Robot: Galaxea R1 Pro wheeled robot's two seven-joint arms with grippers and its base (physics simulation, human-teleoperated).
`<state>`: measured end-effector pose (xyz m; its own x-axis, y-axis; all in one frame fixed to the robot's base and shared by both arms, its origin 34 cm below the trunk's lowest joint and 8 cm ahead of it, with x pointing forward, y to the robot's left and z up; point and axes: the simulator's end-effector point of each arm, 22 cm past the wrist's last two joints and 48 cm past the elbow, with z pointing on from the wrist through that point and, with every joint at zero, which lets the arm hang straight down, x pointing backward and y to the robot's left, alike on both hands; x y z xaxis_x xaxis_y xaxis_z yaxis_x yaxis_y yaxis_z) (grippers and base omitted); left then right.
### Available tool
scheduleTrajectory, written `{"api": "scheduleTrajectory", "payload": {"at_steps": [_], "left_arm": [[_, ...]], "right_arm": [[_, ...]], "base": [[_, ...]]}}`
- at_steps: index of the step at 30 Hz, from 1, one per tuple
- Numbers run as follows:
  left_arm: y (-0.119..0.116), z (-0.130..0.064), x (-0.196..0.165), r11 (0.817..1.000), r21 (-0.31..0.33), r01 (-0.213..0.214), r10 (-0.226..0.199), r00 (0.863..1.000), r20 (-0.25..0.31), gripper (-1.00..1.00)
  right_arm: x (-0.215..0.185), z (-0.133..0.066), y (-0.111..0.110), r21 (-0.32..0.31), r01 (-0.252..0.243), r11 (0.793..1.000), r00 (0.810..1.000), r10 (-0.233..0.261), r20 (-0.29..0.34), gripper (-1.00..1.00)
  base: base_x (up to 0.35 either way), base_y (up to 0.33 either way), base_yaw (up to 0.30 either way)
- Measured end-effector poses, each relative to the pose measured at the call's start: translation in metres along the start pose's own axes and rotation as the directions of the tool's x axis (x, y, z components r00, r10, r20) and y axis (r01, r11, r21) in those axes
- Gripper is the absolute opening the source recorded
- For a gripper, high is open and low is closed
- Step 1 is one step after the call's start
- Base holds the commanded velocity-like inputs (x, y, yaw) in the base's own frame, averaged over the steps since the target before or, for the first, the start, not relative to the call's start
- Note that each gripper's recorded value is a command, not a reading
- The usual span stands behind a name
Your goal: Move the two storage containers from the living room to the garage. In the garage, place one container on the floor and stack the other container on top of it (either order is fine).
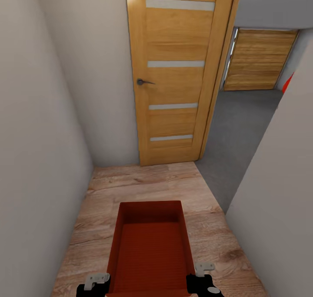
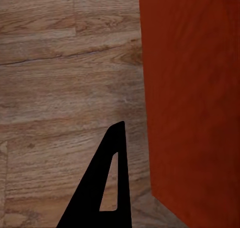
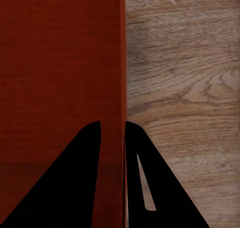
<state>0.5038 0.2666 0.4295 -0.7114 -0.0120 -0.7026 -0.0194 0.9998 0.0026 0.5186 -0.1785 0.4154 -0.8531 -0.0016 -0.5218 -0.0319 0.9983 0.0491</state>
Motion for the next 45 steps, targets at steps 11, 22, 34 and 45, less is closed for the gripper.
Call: {"api": "scheduleTrajectory", "payload": {"at_steps": [11,22,34,45], "left_arm": [[0.0003,-0.0001,-0.0006,1.0,-0.001,0.001,-0.001,1.0,0.002,-1.0],[0.0002,-0.0001,-0.0005,1.0,-0.001,0.0,0.0,1.0,0.003,-1.0],[0.0002,0.0001,-0.0005,1.0,-0.001,0.001,-0.001,1.0,0.003,-1.0],[-0.0001,-0.0001,-0.0006,1.0,0.0,-0.001,0.001,1.0,0.003,-1.0]], "right_arm": [[-0.0001,-0.0001,0.0,0.0,-0.001,1.0,1.0,0.001,0.0,-1.0],[0.0,0.0,0.0001,0.0,0.0,1.0,1.0,0.0,0.0,-1.0],[0.0,0.0001,-0.0001,0.0,0.0,1.0,1.0,0.0,0.0,-1.0],[0.0,-0.0001,0.0001,0.0,0.0,1.0,1.0,0.0,0.0,-1.0]], "base": [[0.161,0.106,-0.002],[0.093,0.079,0.0],[0.062,0.046,-0.107],[0.052,0.025,-0.149]]}}
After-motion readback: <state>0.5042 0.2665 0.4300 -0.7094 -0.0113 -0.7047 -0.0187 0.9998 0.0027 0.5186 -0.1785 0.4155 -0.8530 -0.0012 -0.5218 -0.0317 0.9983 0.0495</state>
